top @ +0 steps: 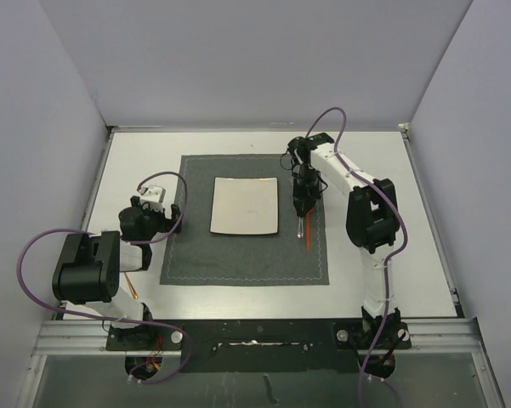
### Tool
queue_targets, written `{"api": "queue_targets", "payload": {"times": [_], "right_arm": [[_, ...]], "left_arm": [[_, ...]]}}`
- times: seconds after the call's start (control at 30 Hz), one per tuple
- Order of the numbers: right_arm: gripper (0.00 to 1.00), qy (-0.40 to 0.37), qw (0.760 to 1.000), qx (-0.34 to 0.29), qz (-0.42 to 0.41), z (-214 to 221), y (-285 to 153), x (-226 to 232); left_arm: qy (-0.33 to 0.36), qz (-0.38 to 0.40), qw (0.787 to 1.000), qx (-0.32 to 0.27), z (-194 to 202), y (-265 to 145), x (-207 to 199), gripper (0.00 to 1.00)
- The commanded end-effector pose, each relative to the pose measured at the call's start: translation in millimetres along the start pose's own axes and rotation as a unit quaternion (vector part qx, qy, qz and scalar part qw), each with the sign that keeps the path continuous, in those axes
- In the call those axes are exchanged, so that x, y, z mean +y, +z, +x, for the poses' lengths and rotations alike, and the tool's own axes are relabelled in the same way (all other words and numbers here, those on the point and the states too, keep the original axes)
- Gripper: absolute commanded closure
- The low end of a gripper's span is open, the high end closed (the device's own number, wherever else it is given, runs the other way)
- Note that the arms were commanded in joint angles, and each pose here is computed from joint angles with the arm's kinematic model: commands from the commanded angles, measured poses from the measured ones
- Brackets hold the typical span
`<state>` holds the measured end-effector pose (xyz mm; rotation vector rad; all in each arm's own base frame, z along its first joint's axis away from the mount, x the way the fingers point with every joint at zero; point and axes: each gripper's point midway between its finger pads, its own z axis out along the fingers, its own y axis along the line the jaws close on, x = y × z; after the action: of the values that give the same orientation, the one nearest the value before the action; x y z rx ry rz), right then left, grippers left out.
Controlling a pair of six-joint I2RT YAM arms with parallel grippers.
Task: Set the dinner table for one person
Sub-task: Place the knife on the napkin.
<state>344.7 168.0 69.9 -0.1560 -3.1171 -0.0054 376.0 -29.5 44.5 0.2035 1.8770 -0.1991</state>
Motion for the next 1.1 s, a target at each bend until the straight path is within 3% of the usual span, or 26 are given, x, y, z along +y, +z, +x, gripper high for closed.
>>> {"api": "queue_targets", "payload": {"times": [0.0, 1.07], "right_arm": [[1.0, -0.004, 1.0, -0.019, -0.018, -3, -19, 14], [1.0, -0.024, 1.0, 0.009, -0.014, -2, 13, 32]], "left_arm": [[0.008, 0.002, 0.999, -0.033, -16, 3, 1, 0.02], [0.008, 0.002, 0.999, -0.033, -16, 3, 1, 0.02]]}}
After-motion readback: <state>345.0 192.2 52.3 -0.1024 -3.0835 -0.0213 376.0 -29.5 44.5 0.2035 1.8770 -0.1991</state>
